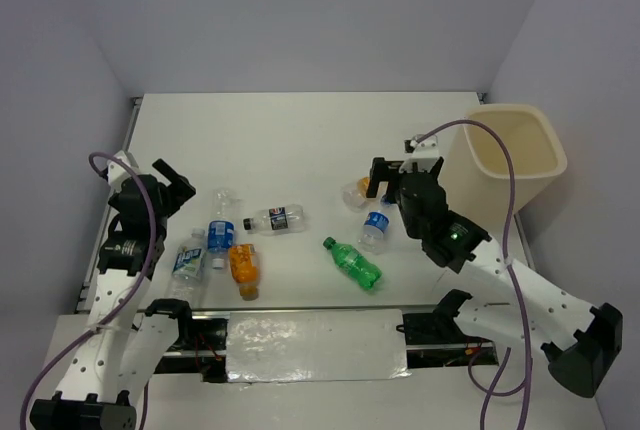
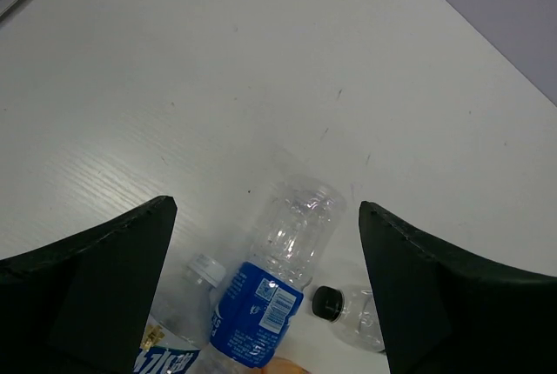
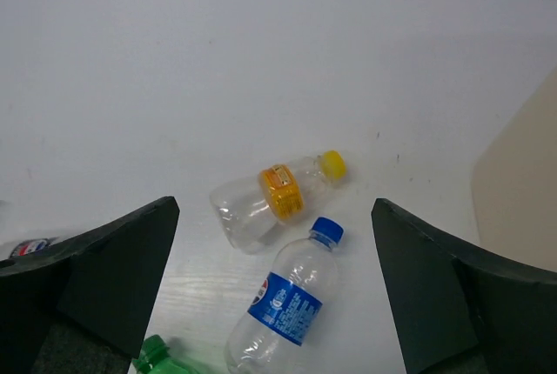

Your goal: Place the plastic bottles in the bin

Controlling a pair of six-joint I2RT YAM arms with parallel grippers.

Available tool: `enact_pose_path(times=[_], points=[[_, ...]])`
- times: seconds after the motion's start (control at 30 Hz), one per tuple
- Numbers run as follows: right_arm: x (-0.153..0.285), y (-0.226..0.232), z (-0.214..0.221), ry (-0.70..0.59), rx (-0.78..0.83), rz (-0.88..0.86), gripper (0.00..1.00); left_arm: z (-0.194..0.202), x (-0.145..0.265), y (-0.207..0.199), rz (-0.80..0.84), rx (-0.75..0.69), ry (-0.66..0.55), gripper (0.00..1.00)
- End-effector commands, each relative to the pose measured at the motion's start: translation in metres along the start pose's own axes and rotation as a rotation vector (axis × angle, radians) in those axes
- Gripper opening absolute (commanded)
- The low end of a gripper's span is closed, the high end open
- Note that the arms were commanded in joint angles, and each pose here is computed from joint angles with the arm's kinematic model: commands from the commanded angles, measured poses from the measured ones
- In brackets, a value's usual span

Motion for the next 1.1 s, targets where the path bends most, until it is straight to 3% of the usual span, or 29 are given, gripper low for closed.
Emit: enact_pose_path(times=[0.0, 0.17, 0.27, 0.47, 0.67, 0.77, 0.9, 1.07], points=[[0.013, -0.003, -0.017, -0.143, -0.091, -0.054, 1.0, -0.006, 0.005, -0.004, 0.022, 0.045, -0.027, 0.99], [0.023, -0.003, -0.014, -0.161, -0.201, -0.12, 1.0, 0.004, 0.0, -0.002, 0.052, 0.046, 0.008, 0.99], [0.022, -0.002, -0.02, -0.137, -0.174, -0.117, 1.0, 0.008, -0.002, -0.004, 0.079, 0.039, 0.034, 0.99], [-0.005, 0.02, 0.005, 0.098, -0.098, -0.072, 1.0, 0.021, -0.011, 0.0, 0.087, 0.02, 0.081, 0.99], [-0.044, 0.039, 0.043, 0.335, -0.072, 0.188, 1.0, 0.026, -0.014, 0.007, 0.032, -0.001, 0.09, 0.99], [-0.059, 0.048, 0.058, 0.392, -0.105, 0.28, 1.0, 0.027, -0.013, 0.008, 0.038, -0.002, 0.086, 0.99], [-0.053, 0.04, 0.085, 0.522, -0.07, 0.424, 1.0, 0.028, -0.012, 0.01, 0.044, 0.002, 0.082, 0.99], [-0.044, 0.043, 0.124, 0.649, -0.108, 0.344, 1.0, 0.03, -0.013, 0.009, 0.067, 0.001, 0.086, 0.99]])
Point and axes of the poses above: each gripper's point midway between its finger pads, its own x axis back along the fingers, its own y axis along the line the jaws close on, z = x × y, the point moved 10 cm from there along x, back along the fingers, and after that the axes turned 8 degrees about x, right-handed, at the moved point
